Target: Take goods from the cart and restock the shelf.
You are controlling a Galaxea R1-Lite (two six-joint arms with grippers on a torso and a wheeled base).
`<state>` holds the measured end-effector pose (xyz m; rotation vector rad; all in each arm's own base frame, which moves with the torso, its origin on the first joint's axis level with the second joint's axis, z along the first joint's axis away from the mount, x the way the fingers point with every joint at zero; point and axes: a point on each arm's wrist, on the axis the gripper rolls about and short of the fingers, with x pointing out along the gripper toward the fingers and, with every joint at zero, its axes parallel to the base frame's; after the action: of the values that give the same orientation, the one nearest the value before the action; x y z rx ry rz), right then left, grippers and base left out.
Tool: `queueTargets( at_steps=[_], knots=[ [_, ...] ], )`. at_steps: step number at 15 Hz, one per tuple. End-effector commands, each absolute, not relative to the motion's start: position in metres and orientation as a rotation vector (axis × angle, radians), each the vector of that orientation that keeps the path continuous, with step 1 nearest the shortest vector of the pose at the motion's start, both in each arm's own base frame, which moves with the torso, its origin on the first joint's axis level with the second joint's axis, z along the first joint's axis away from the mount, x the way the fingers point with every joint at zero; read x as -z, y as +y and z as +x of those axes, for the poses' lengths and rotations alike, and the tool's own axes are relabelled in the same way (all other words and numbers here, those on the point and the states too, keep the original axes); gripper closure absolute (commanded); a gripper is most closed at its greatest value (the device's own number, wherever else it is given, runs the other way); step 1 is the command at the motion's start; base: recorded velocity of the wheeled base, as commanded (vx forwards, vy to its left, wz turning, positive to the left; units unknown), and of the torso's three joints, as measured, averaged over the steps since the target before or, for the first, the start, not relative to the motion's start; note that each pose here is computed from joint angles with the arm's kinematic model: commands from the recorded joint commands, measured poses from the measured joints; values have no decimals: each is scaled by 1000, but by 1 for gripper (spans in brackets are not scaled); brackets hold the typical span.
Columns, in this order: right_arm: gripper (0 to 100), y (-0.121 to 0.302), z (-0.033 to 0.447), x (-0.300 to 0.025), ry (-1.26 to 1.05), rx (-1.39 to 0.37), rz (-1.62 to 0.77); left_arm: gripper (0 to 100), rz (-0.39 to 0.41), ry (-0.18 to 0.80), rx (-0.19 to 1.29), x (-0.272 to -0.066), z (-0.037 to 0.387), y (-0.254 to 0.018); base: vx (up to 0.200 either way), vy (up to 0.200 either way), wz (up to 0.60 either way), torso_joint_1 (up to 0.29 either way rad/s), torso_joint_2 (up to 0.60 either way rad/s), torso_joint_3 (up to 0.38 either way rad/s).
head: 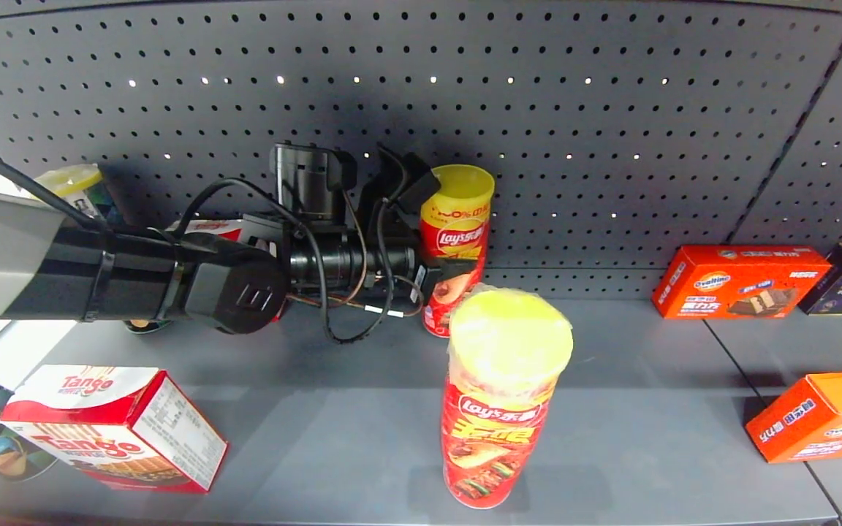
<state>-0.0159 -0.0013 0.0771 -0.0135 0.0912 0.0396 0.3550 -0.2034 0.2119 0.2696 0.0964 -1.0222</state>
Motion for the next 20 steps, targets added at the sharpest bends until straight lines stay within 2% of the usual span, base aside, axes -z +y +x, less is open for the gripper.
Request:
queueTargets(
  at_steps=[1,5,6,11,14,16,18,20],
  knots=[
    [0,-1,-16,-77,93,-40,-14,100,270,103,1024,-208,356,-205,0,0,0,0,0,0],
    [0,-1,-16,-77,93,-40,-14,100,270,92,1021,-201,355,-204,0,0,0,0,0,0],
    [0,-1,-16,-77,93,-40,-14,0,270,95,1021,-199,355,-204,0,0,0,0,0,0],
    [0,-1,-16,-77,93,-40,-14,0,269,52,1014,-206,353,-205,0,0,0,0,0,0],
    [0,-1,-16,-77,92,-40,-14,0,268,20,1009,-227,336,-196,0,0,0,0,0,0],
    [0,-1,-16,-77,93,-40,-14,0,267,32,1007,-237,320,-187,0,0,0,0,0,0],
    [0,-1,-16,-77,93,-40,-13,0,273,87,980,-247,298,-175,0,0,0,0,0,0],
    [0,-1,-16,-77,93,-40,-14,0,274,95,979,-249,286,-169,0,0,0,0,0,0]
  ],
)
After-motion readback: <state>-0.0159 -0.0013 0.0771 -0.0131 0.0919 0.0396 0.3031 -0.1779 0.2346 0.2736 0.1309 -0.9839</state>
